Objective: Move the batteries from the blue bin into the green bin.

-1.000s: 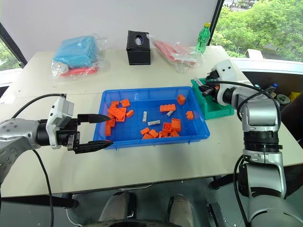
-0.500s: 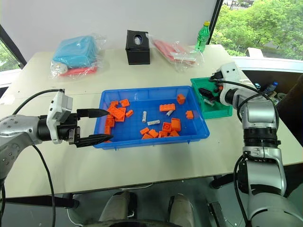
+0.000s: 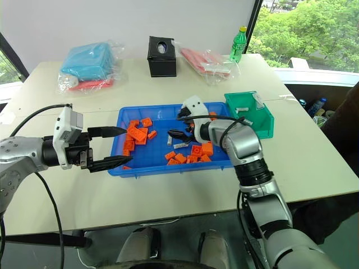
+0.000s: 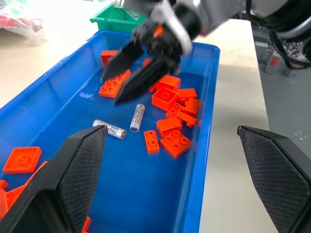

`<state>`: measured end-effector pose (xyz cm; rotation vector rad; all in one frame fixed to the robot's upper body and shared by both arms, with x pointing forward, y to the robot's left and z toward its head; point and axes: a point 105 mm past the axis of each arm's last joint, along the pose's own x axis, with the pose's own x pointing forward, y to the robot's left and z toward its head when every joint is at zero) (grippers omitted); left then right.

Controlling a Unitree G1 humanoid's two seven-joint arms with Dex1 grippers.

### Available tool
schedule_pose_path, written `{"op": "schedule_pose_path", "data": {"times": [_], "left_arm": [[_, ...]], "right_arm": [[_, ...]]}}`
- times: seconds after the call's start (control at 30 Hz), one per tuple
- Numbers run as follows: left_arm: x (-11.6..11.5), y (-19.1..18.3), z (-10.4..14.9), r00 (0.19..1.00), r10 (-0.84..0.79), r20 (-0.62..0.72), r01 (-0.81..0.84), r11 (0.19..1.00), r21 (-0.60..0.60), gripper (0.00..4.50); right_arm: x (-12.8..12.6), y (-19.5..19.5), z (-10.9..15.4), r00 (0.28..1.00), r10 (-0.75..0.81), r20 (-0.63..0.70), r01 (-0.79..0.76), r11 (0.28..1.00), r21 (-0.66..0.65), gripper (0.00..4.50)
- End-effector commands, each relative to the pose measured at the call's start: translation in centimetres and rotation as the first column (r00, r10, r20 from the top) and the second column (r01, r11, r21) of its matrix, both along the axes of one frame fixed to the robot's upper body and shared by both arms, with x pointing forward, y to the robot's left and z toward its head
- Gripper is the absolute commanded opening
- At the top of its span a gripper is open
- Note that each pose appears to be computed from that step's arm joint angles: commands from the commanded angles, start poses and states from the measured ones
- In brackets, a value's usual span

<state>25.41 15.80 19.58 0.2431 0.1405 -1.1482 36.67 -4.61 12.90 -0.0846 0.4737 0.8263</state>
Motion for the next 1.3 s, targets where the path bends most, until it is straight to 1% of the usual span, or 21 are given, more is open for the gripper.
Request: {"op": "schedule_pose_path", "data": {"times": [0.03, 0.17, 0.27, 0.43, 0.53, 0.57, 0.6, 0.73, 0.8, 0.83, 0.9, 0.93, 0.97, 1.0, 1.03, 1.07, 1.13, 1.2, 1.23, 1.3], "left_arm": [[-0.2, -0.3, 1.1, 0.999, -0.012, 0.053, 0.011, 1.000, 0.004, 4.50], [-0.2, -0.3, 1.1, 0.998, -0.008, 0.058, 0.008, 1.000, 0.004, 4.50], [-0.2, -0.4, 1.2, 0.998, -0.007, 0.060, 0.007, 1.000, 0.003, 4.50], [-0.1, -0.5, 1.2, 0.998, -0.005, 0.065, 0.005, 1.000, 0.001, 4.50], [-0.1, -0.5, 1.3, 0.998, -0.002, 0.069, 0.002, 1.000, -0.002, 4.50], [-0.1, -0.4, 1.3, 0.998, 0.000, 0.070, 0.001, 1.000, -0.003, 4.50], [-0.1, -0.4, 1.3, 0.998, 0.000, 0.070, 0.000, 1.000, -0.004, 4.50], [0.0, -0.3, 1.4, 0.997, 0.003, 0.071, -0.002, 1.000, -0.005, 4.50], [0.0, -0.3, 1.4, 0.998, 0.002, 0.071, -0.002, 1.000, -0.005, 4.50], [0.1, -0.4, 1.3, 0.997, 0.000, 0.071, 0.000, 1.000, -0.005, 4.50], [0.2, -0.5, 1.3, 0.998, -0.002, 0.070, 0.003, 1.000, -0.006, 4.50], [0.2, -0.5, 1.3, 0.998, -0.005, 0.070, 0.005, 1.000, -0.006, 4.50], [0.2, -0.5, 1.2, 0.998, -0.006, 0.070, 0.007, 1.000, -0.006, 4.50], [0.2, -0.5, 1.2, 0.998, -0.008, 0.070, 0.008, 1.000, -0.007, 4.50], [0.2, -0.5, 1.2, 0.998, -0.009, 0.070, 0.010, 1.000, -0.007, 4.50], [0.2, -0.6, 1.2, 0.998, -0.011, 0.070, 0.011, 1.000, -0.007, 4.50], [0.2, -0.6, 1.2, 0.998, -0.012, 0.069, 0.013, 1.000, -0.008, 4.50], [0.3, -0.5, 1.1, 0.997, -0.014, 0.069, 0.014, 1.000, -0.007, 4.50], [0.3, -0.6, 1.1, 0.997, -0.016, 0.070, 0.016, 1.000, -0.008, 4.50], [0.4, -0.7, 1.1, 0.997, -0.021, 0.071, 0.022, 1.000, -0.009, 4.50]], "right_arm": [[0.4, 0.9, -0.1, 1.000, -0.016, 0.002, 0.016, 1.000, -0.009, 4.03], [0.7, 1.8, -1.3, 1.000, -0.020, -0.021, 0.019, 0.999, -0.031, 4.03], [0.8, 2.5, -1.7, 0.999, -0.018, -0.031, 0.017, 1.000, -0.021, 4.03], [0.5, 3.7, -2.9, 0.999, 0.016, -0.044, -0.018, 0.999, -0.044, 4.03], [0.3, 3.7, -3.2, 0.999, 0.022, -0.049, -0.025, 0.999, -0.047, 3.23], [0.1, 3.7, -3.2, 0.998, 0.028, -0.049, -0.031, 0.998, -0.047, 2.80], [0.0, 3.7, -3.2, 0.998, 0.033, -0.049, -0.035, 0.998, -0.046, 2.20], [-0.2, 3.5, -2.2, 0.998, 0.044, -0.037, -0.045, 0.999, -0.024, 0.11], [-0.1, 3.4, -0.5, 0.999, 0.048, -0.005, -0.048, 0.999, 0.017, 0.05], [0.2, 3.0, 1.0, 0.999, 0.043, 0.029, -0.044, 0.998, 0.054, 0.05], [1.1, 1.3, 4.1, 0.997, -0.006, 0.077, -0.004, 0.992, 0.124, 0.05], [2.0, -0.9, 5.5, 0.993, -0.069, 0.096, 0.056, 0.988, 0.141, 0.05], [2.5, -2.4, 6.3, 0.988, -0.113, 0.105, 0.097, 0.984, 0.150, 0.05], [3.1, -4.5, 7.0, 0.978, -0.170, 0.121, 0.152, 0.978, 0.142, 0.05], [3.8, -7.5, 7.5, 0.959, -0.246, 0.141, 0.230, 0.966, 0.119, 0.05], [4.2, -9.9, 7.8, 0.940, -0.303, 0.155, 0.290, 0.952, 0.101, 0.05], [4.4, -13.1, 8.2, 0.913, -0.373, 0.168, 0.365, 0.928, 0.078, 0.05], [4.5, -15.3, 8.2, 0.891, -0.420, 0.172, 0.415, 0.908, 0.062, 0.05], [4.6, -17.1, 8.1, 0.869, -0.464, 0.174, 0.463, 0.885, 0.049, 0.05], [4.4, -19.5, 7.5, 0.840, -0.518, 0.160, 0.520, 0.853, 0.032, 0.05]]}}
